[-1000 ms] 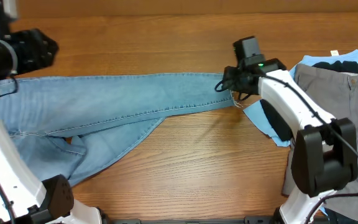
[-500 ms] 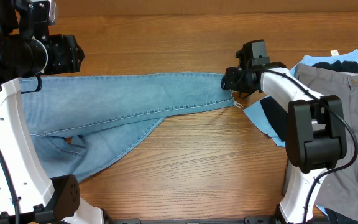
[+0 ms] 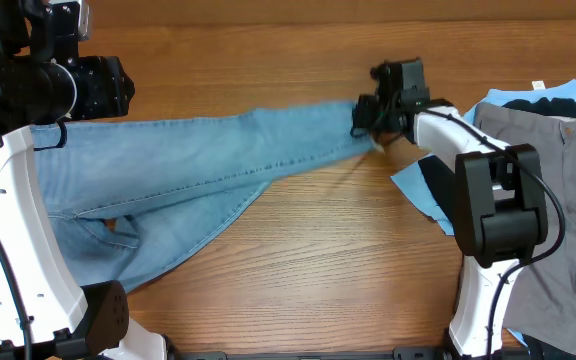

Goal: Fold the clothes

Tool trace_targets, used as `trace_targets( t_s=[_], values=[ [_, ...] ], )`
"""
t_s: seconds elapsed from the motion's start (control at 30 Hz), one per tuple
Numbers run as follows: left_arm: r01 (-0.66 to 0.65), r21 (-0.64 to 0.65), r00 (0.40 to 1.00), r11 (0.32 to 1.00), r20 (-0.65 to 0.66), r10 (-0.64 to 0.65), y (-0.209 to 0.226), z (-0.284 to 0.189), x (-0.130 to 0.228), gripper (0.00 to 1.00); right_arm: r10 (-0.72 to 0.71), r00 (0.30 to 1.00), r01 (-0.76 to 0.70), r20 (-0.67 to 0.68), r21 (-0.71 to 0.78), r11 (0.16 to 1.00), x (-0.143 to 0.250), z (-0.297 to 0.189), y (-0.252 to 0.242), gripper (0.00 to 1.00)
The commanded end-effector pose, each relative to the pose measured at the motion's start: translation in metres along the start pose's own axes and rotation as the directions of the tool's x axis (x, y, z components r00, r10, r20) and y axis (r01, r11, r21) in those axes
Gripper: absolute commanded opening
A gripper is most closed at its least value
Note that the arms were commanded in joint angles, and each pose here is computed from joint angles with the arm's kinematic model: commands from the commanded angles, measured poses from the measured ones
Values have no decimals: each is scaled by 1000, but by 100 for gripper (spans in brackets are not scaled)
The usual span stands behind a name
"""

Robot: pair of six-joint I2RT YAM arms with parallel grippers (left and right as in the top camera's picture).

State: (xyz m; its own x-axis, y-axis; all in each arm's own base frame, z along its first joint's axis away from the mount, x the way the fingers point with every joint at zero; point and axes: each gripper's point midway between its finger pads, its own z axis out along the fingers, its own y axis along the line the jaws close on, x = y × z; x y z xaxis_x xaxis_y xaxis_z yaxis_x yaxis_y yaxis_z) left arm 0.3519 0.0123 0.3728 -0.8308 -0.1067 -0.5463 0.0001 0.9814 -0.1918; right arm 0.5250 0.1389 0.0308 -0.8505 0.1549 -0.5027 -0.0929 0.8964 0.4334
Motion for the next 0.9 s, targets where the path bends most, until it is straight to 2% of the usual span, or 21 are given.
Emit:
trace_targets(
  t_s=[0.0,0.07,0.1,0.17,0.27,0.37,0.5,0.67,0.73,0.87],
  values=[
    [17,-5,1000,1000,2,-17,-1,-1,0,65,-56,956,89,289,-102,991,-117,-53,38,4],
    [17,-5,1000,1000,2,-17,-1,-1,0,65,-50,926,101,374,-118,988,-152,-76,47,4],
    [17,-5,1000,1000,2,-17,-1,-1,0,65,-41,915,98,400,-123,988,-165,-86,50,9],
    [13,-3,1000,1000,1,-13,-2,-1,0,65,-34,916,89,400,-120,989,-170,-92,49,100],
    [13,-3,1000,1000,1,-13,-2,-1,0,65,6,961,21,277,-94,995,-142,-82,36,100],
    [13,-4,1000,1000,1,-13,-2,-1,0,66,63,994,-59,92,-45,997,-95,-70,24,100],
    [13,-4,1000,1000,2,-13,-2,-1,0,66,79,985,-78,-151,11,997,-26,-60,29,98],
    [13,-3,1000,1000,1,-13,-2,-1,0,66,19,929,-11,-368,25,1000,56,-43,57,80],
    [13,-3,1000,1000,1,-13,-2,-1,0,67,-11,914,19,-405,16,1000,79,-34,68,72],
    [13,-3,1000,1000,2,-13,-2,-1,0,70,-55,910,60,-411,0,998,109,-14,88,62]
  ],
)
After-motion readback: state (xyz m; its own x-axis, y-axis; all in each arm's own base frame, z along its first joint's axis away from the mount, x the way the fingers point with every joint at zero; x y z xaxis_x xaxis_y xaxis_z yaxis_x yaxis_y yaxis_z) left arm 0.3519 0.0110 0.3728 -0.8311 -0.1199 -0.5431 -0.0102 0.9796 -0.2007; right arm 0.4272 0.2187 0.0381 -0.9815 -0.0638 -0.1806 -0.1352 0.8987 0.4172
